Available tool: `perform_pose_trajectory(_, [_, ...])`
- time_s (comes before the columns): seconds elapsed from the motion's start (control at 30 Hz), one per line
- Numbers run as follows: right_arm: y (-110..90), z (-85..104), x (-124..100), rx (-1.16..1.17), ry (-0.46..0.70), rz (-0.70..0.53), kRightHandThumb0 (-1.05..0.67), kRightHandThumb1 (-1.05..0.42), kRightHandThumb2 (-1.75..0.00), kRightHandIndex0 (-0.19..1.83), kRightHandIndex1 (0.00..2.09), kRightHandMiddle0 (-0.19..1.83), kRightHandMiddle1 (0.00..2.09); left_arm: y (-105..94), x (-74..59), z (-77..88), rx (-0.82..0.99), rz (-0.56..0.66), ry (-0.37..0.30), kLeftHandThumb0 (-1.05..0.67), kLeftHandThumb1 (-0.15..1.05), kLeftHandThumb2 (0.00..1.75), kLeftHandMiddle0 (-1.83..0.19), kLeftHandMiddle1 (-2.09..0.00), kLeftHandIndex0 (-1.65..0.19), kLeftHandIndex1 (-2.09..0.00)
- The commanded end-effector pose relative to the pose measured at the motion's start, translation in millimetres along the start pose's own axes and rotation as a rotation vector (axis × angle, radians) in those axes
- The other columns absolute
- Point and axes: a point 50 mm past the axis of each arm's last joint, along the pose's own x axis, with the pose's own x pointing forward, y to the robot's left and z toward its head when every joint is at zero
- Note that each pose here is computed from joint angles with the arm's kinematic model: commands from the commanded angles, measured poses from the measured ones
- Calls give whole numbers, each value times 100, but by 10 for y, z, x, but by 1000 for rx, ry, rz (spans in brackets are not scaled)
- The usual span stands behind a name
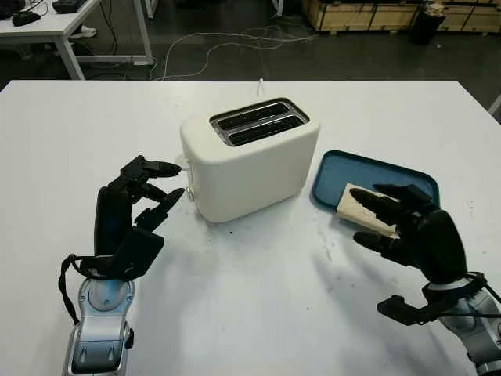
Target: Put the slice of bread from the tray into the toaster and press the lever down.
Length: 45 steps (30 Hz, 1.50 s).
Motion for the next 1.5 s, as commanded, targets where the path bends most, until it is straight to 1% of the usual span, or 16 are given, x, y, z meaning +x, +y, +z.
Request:
perform_pose_trajectory(0.0, [33,-48,-28,-36,27,24,-55,-79,0,30,41,55,0,8,-2,4,-11,-2,-6,-22,92,12,-58,-150,-59,-95])
perform_pose_trajectory(0.17, [121,-134,-71,-52,89,71,-56,-80,0,31,39,54,0,1,-4,6,-11,-9,1,-23,92,13,-58,-150,-59,-95])
perform_pose_trajectory(0.27, [187,-202,-100,-64,131,120,-56,-81,-1,30,37,50,0,-4,-5,6,-14,-10,6,-23,92,13,-58,-150,-59,-95])
perform_pose_trajectory(0.4, [277,-272,-154,-63,175,156,-57,-80,0,30,35,48,0,-3,-1,11,-4,-9,7,-26,92,14,-58,-151,-59,-94])
perform_pose_trajectory(0.63, [355,-329,-190,-99,191,173,-58,-79,0,31,33,48,1,-8,18,18,-20,-15,-12,-22,92,13,-57,-152,-59,-94])
perform_pose_trajectory(0.8, [398,-346,-186,-142,191,161,-57,-80,-1,34,32,49,1,-7,20,23,-16,-13,-7,-24,92,13,-57,-151,-59,-95])
perform_pose_trajectory(1.0, [394,-346,-132,-158,188,132,-54,-81,0,34,30,49,1,-12,20,27,-27,-22,-11,-23,92,13,-58,-151,-59,-95])
perform_pose_trajectory(1.23, [352,-329,5,-169,199,129,-52,-83,-1,34,27,47,0,-2,23,29,-11,-21,-33,-23,92,13,-60,-153,-60,-96])
perform_pose_trajectory(1.33, [301,-300,70,-158,201,141,-51,-84,-1,34,27,47,0,15,21,36,1,-10,-43,-23,92,12,-61,-152,-61,-96])
perform_pose_trajectory(1.47, [240,-270,113,-161,190,138,-45,-84,0,43,31,54,4,35,19,47,5,2,-49,-21,92,12,-60,-151,-60,-96])
